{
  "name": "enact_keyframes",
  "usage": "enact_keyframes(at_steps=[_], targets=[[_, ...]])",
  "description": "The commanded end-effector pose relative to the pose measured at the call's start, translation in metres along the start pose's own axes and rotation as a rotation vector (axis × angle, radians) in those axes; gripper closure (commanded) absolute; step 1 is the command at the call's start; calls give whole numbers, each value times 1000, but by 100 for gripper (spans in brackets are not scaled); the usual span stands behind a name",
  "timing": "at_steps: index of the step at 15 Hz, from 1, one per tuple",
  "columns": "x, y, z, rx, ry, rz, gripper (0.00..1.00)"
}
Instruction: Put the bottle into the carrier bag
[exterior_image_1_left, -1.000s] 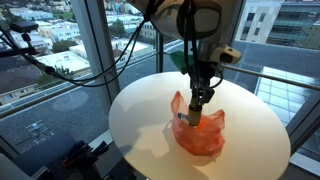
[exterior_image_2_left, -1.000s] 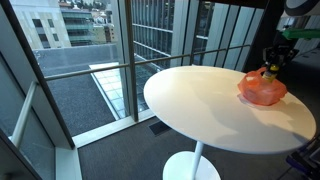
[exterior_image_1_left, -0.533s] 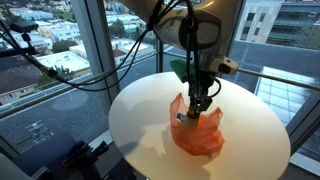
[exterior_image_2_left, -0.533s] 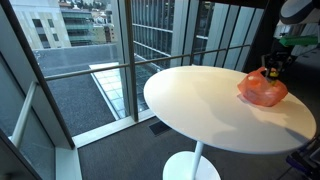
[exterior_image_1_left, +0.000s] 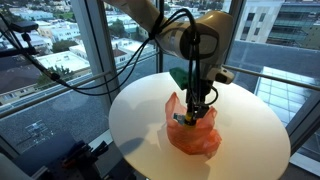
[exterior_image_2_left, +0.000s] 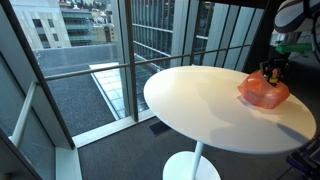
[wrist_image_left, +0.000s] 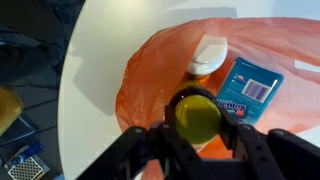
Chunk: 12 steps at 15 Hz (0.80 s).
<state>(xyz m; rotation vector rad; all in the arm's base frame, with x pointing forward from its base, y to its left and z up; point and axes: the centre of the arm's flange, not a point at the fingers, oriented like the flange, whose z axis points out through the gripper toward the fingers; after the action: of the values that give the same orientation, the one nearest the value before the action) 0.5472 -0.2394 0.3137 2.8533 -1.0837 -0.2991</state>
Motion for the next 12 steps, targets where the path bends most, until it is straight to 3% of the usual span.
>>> enact_keyframes(at_steps=[1, 3, 4, 5, 7, 9, 12], targets=[[3, -4, 2, -26, -15, -8, 80], [2, -6, 4, -23, -13, -17, 80], [2, -6, 4, -21, -11, -21, 66], [1, -7, 4, -21, -11, -23, 34], [0, -8, 3, -17, -8, -28, 23], [-2, -8, 0, -12, -3, -31, 6], [-7, -7, -10, -2, 12, -37, 0]])
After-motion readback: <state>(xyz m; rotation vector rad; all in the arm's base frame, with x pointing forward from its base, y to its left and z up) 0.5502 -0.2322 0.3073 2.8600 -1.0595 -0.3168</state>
